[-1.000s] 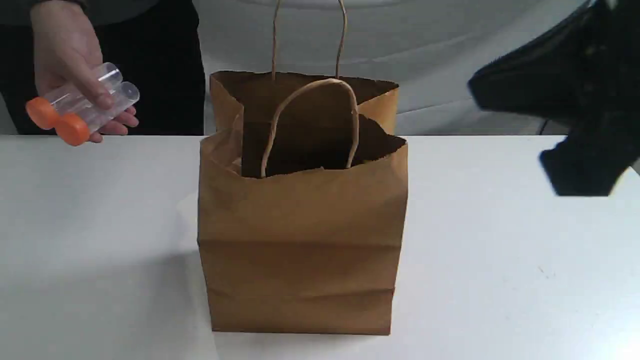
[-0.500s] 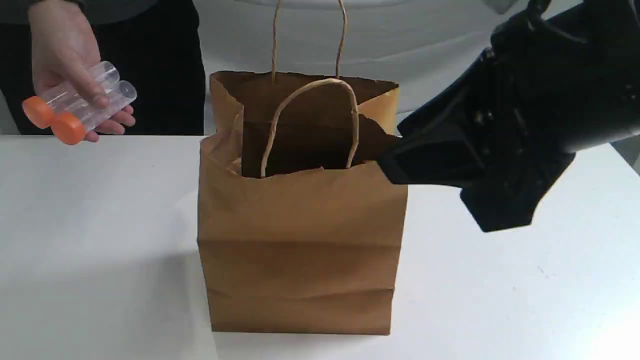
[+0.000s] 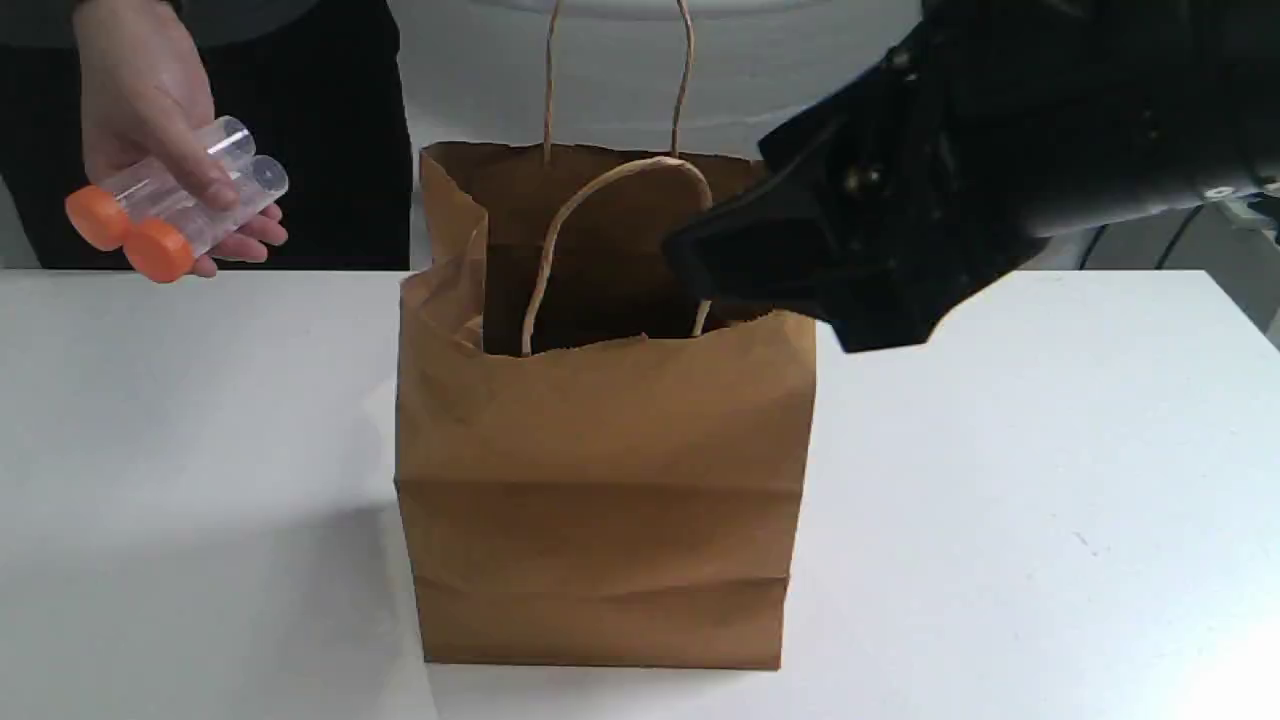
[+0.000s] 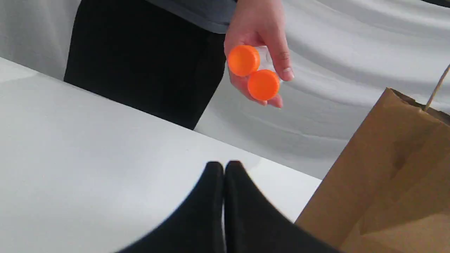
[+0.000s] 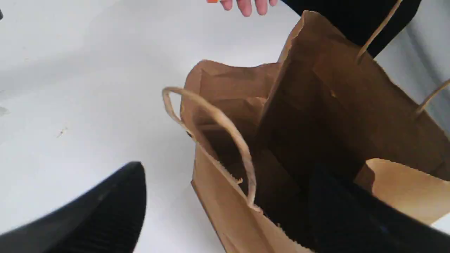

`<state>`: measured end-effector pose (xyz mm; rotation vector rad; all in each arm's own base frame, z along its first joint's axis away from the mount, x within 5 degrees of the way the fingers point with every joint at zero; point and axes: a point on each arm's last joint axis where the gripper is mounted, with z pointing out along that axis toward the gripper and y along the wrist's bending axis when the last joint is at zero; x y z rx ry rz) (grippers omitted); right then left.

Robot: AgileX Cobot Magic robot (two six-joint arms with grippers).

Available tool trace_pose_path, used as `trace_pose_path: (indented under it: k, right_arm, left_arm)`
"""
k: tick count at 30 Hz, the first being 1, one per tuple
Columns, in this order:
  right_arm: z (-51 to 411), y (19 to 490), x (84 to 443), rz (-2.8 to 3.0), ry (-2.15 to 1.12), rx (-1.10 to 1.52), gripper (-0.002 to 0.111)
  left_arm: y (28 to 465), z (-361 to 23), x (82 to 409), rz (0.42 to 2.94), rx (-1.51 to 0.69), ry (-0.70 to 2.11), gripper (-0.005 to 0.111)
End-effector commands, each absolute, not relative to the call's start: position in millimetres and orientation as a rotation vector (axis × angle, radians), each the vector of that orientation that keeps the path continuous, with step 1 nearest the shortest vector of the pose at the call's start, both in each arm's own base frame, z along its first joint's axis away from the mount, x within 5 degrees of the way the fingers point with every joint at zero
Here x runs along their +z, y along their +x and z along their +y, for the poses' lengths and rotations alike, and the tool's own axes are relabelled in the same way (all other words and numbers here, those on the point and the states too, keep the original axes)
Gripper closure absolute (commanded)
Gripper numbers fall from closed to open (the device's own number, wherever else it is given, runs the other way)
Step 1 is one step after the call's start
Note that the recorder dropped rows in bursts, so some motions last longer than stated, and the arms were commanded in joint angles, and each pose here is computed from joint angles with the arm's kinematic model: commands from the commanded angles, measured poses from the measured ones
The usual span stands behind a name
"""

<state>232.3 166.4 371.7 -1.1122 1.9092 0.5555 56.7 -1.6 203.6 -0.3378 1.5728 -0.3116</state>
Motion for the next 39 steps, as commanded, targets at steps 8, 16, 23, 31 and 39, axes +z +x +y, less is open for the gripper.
trace_pose_path:
  k: [8, 16, 23, 31, 39]
  right_arm:
    - [173, 245, 368, 1.873, -1.07, 0.543, 0.052]
    - [173, 245, 369, 1.872, -1.06, 0.555, 0.098]
    - [173, 245, 369, 1.873, -1.057, 0.557, 0.108]
    - [173, 245, 369, 1.877, -1.052, 0.56, 0.108]
    - [173, 245, 369, 1.877, -1.052, 0.56, 0.108]
  left_arm:
    - [57, -2, 202, 1.577, -0.318, -0.344, 0.107]
    - [57, -2, 202, 1.577, -0.318, -0.344, 0.107]
    - [57, -2, 202, 1.577, -0.316, -0.343, 0.107]
    - [56, -6, 199, 1.603, -0.465, -0.436, 0.107]
    - [41, -19, 284, 1.569, -0.527, -0.275, 0.107]
